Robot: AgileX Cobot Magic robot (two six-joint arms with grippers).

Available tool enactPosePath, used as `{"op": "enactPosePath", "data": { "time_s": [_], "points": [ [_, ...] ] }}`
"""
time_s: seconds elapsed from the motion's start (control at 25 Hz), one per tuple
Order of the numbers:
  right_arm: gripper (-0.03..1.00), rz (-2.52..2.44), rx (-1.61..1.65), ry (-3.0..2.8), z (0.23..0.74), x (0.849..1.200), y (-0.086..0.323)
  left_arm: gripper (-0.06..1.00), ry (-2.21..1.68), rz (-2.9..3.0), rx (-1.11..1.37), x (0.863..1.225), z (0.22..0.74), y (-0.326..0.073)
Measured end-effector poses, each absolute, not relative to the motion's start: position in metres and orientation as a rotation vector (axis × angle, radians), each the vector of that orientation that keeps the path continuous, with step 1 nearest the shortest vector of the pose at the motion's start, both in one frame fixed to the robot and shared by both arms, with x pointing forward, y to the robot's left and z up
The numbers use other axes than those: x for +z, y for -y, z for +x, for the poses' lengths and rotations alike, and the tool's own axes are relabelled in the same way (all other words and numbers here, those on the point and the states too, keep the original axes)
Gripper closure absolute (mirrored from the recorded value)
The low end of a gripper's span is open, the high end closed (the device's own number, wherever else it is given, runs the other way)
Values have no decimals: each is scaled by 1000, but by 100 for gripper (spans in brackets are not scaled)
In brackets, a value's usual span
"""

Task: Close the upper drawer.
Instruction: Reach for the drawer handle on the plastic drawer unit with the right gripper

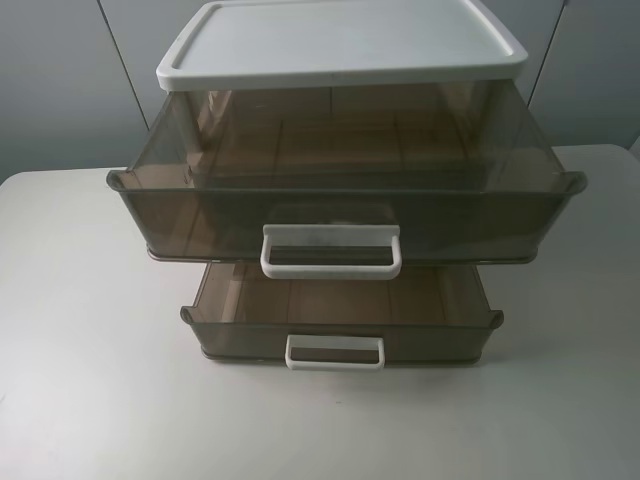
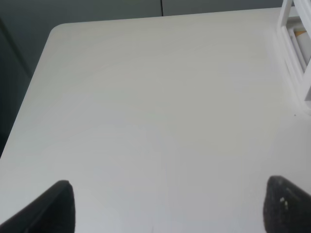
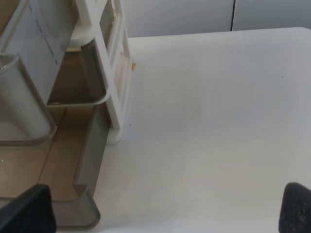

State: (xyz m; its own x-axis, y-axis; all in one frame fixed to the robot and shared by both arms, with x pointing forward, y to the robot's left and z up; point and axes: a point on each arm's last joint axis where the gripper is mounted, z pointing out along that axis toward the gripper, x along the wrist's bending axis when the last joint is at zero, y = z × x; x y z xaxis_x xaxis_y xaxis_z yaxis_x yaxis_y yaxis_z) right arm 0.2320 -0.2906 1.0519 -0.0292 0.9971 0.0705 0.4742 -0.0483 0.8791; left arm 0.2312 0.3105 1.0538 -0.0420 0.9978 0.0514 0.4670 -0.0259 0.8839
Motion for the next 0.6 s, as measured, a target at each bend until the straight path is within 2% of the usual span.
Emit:
{"op": "enactPosePath", "data": {
  "time_s": [0.6],
  "points": [
    [27,1596,1015,-1568,232,1052,291,20,-1582,1565,1010,1054,231,-310]
  ]
}}
